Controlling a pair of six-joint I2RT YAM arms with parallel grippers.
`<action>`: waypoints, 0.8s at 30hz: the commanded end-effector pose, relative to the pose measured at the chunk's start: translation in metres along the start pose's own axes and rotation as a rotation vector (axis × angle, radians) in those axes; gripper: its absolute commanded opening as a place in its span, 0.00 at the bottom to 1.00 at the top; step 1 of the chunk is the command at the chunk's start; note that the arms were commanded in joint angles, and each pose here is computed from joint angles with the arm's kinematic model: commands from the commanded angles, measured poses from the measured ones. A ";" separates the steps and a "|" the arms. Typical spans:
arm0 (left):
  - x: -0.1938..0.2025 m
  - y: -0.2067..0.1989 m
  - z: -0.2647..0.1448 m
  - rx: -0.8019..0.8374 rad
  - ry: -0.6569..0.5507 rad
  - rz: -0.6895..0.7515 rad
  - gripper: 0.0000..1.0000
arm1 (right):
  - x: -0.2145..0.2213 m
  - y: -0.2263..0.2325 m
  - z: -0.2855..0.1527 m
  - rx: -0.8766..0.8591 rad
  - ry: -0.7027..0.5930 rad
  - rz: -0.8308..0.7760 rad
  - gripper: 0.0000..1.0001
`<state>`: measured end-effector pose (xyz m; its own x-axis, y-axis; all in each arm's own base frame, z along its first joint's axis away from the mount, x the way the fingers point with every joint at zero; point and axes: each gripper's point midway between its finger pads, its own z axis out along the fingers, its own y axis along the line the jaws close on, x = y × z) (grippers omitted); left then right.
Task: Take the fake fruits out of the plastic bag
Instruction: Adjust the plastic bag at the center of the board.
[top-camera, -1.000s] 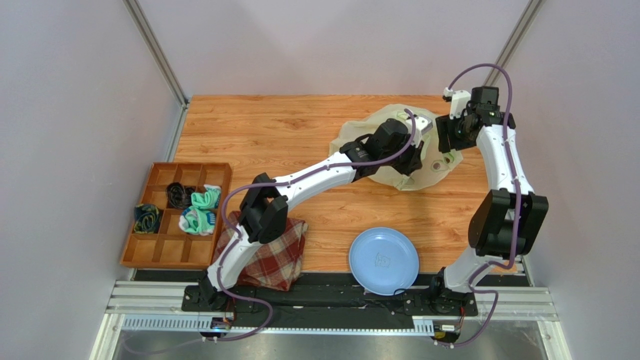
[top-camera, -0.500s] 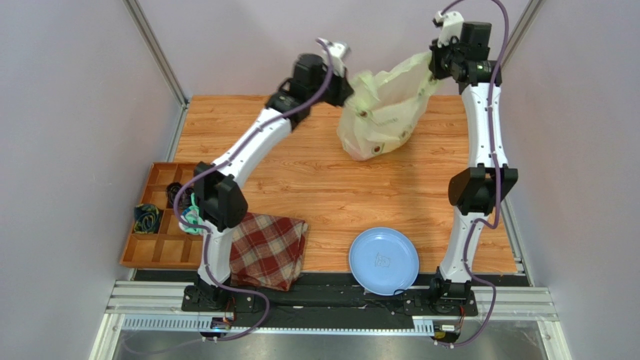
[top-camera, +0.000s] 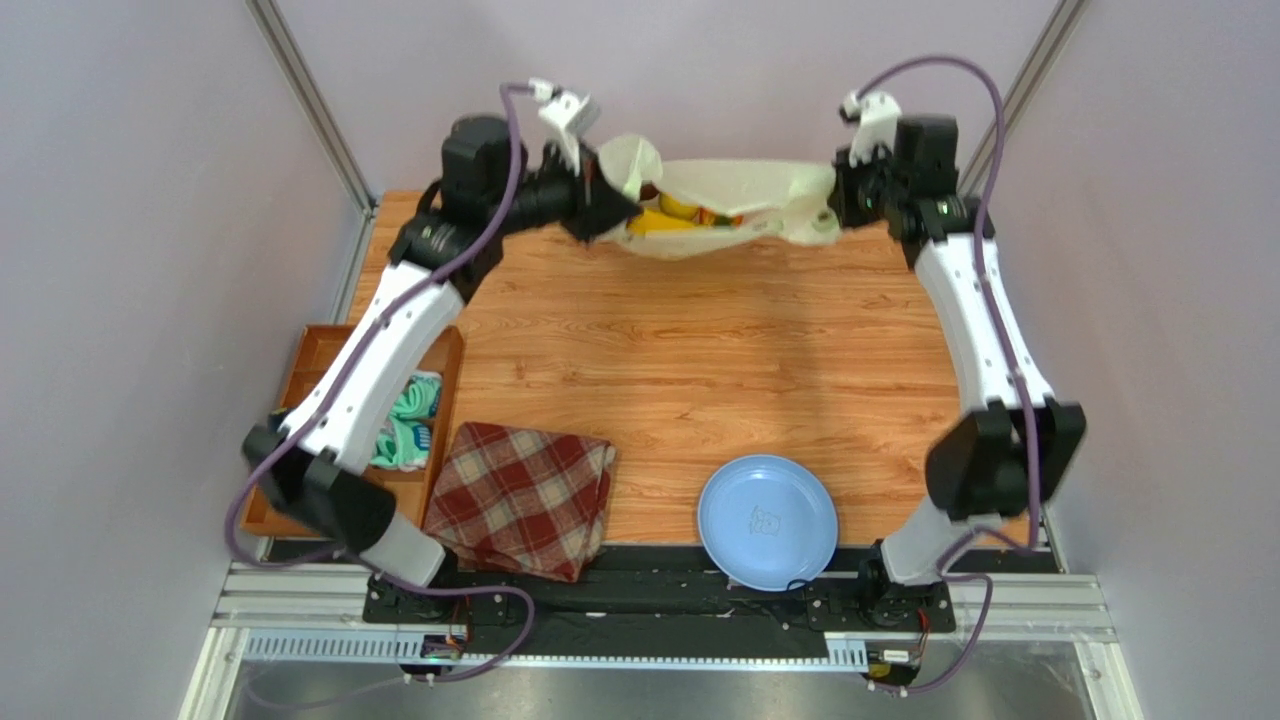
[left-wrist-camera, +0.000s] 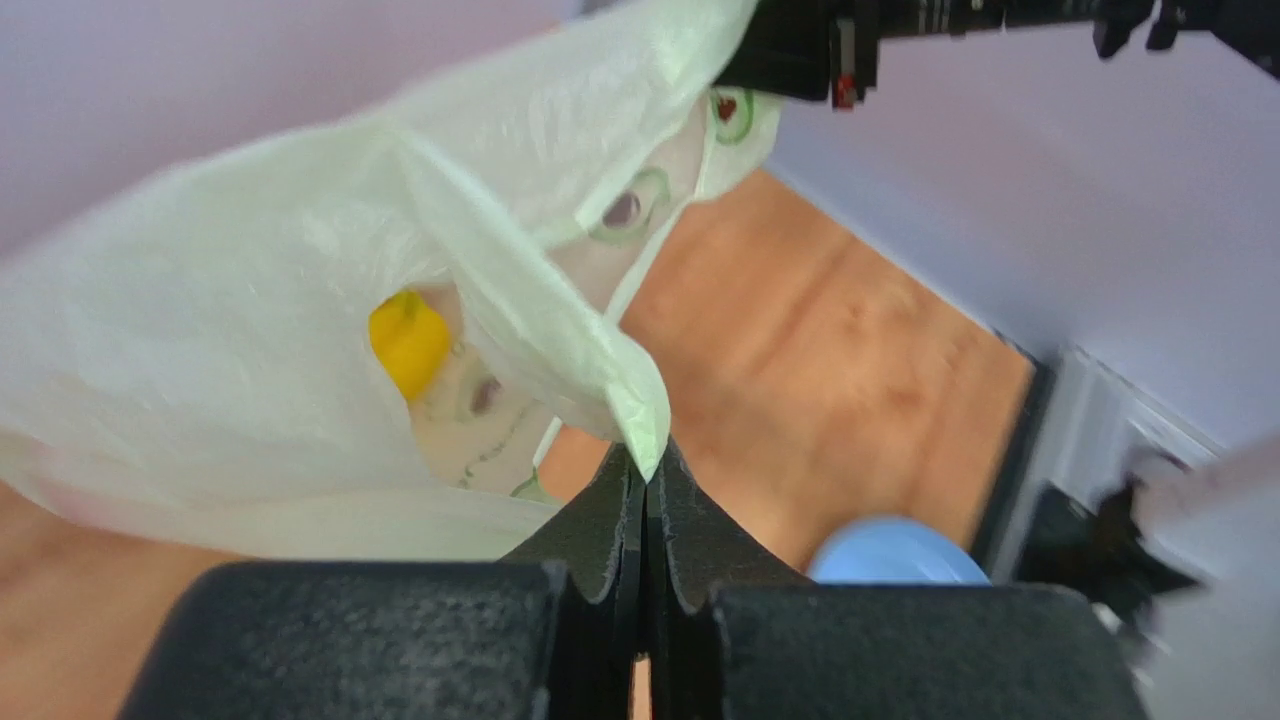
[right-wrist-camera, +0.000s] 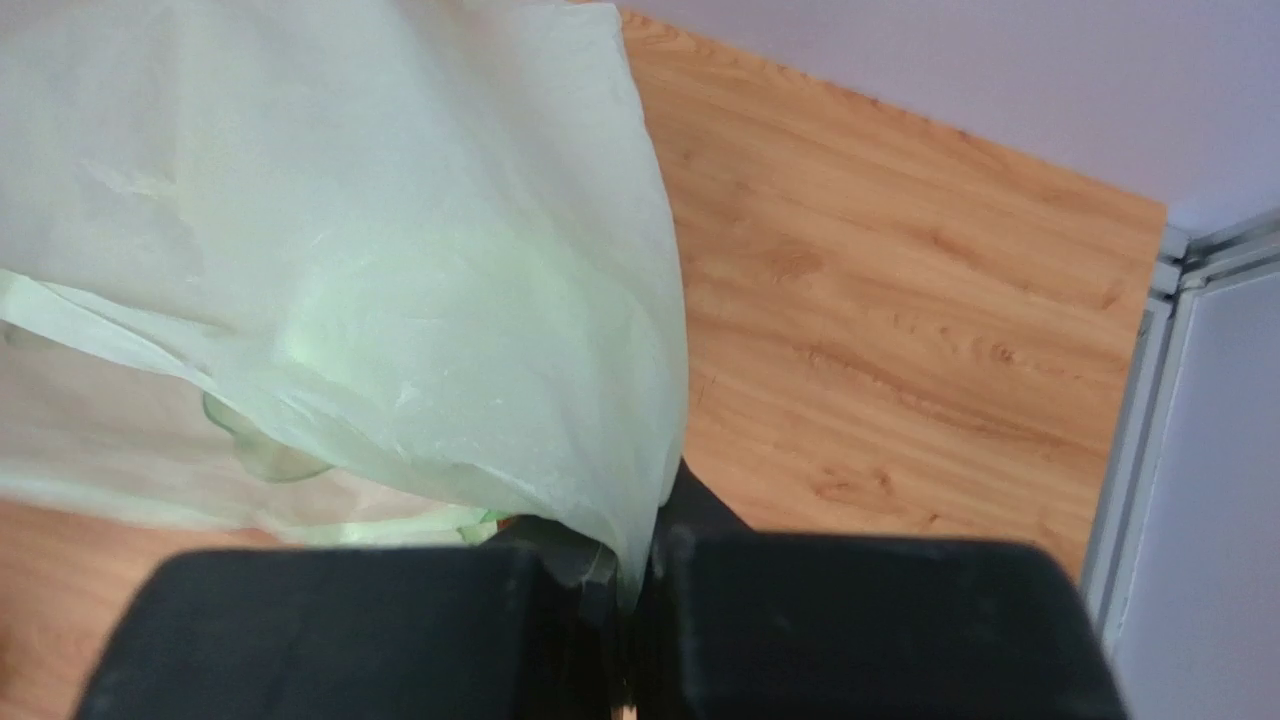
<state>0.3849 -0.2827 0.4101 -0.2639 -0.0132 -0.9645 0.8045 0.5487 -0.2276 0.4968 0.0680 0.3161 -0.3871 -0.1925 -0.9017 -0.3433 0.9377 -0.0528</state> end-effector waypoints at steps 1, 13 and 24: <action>0.121 -0.027 -0.047 0.026 0.237 -0.225 0.00 | 0.089 0.026 -0.052 -0.002 0.111 -0.093 0.00; 0.187 -0.014 -0.040 -0.003 0.320 -0.299 0.01 | 0.073 0.111 -0.085 -0.367 0.279 -0.178 0.79; 0.184 0.035 -0.038 -0.264 0.313 -0.380 0.00 | 0.095 0.239 -0.115 -0.761 0.162 -0.516 0.51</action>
<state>0.3294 -0.2480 0.2257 -0.6768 0.0546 -0.7341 0.5635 0.6801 -0.4690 0.2851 0.2324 0.3030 -0.1496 -0.5777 -0.8024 -0.9118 0.3946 -0.1141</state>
